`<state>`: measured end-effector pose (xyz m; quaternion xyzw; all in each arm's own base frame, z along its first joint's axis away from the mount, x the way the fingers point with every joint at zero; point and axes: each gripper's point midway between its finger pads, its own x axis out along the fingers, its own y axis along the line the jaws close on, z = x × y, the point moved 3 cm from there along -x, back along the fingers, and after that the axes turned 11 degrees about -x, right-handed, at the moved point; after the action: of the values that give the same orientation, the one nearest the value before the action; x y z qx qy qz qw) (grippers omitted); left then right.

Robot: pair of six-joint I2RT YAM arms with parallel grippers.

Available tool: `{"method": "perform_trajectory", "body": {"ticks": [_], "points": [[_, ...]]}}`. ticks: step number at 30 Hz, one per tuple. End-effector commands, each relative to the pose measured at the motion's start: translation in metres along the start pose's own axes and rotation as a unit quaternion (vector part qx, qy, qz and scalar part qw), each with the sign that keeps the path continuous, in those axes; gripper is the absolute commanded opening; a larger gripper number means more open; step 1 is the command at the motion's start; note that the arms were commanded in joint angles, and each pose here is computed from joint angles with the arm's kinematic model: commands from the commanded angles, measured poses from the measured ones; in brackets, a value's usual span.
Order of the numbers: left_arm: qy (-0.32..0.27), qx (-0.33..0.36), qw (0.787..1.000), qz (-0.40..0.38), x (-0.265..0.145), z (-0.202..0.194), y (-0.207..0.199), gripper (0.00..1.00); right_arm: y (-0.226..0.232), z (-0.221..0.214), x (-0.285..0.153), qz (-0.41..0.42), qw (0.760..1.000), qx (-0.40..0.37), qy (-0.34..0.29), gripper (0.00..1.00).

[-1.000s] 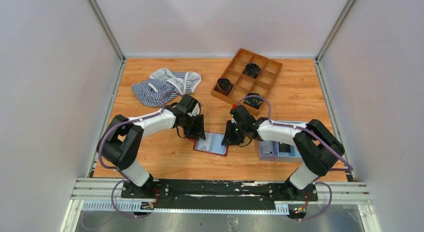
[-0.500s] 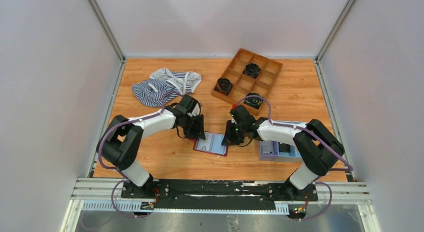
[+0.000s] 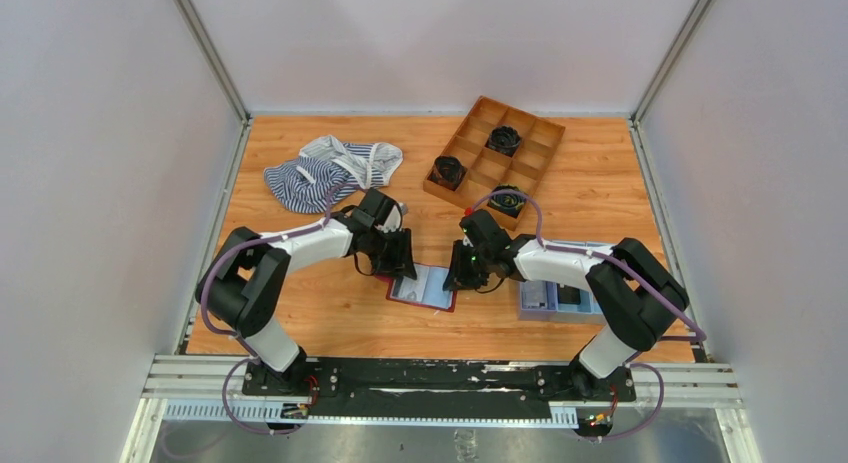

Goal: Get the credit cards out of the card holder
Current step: Remove the credit card from the card holder.

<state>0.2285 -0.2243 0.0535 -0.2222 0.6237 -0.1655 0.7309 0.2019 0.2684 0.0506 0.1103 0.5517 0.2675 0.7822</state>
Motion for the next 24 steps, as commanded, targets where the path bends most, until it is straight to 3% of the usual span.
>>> {"method": "perform_trajectory", "body": {"ticks": [1,24], "points": [[0.029,-0.008,0.999,-0.038,0.01,-0.011,-0.006,0.44,-0.031,-0.036,0.013,-0.065,0.996,0.001,0.056,0.24],[0.044,0.011,0.992,-0.118,-0.022,-0.009,-0.046,0.42,-0.033,-0.038,0.014,-0.067,0.996,0.006,0.056,0.24]]}}
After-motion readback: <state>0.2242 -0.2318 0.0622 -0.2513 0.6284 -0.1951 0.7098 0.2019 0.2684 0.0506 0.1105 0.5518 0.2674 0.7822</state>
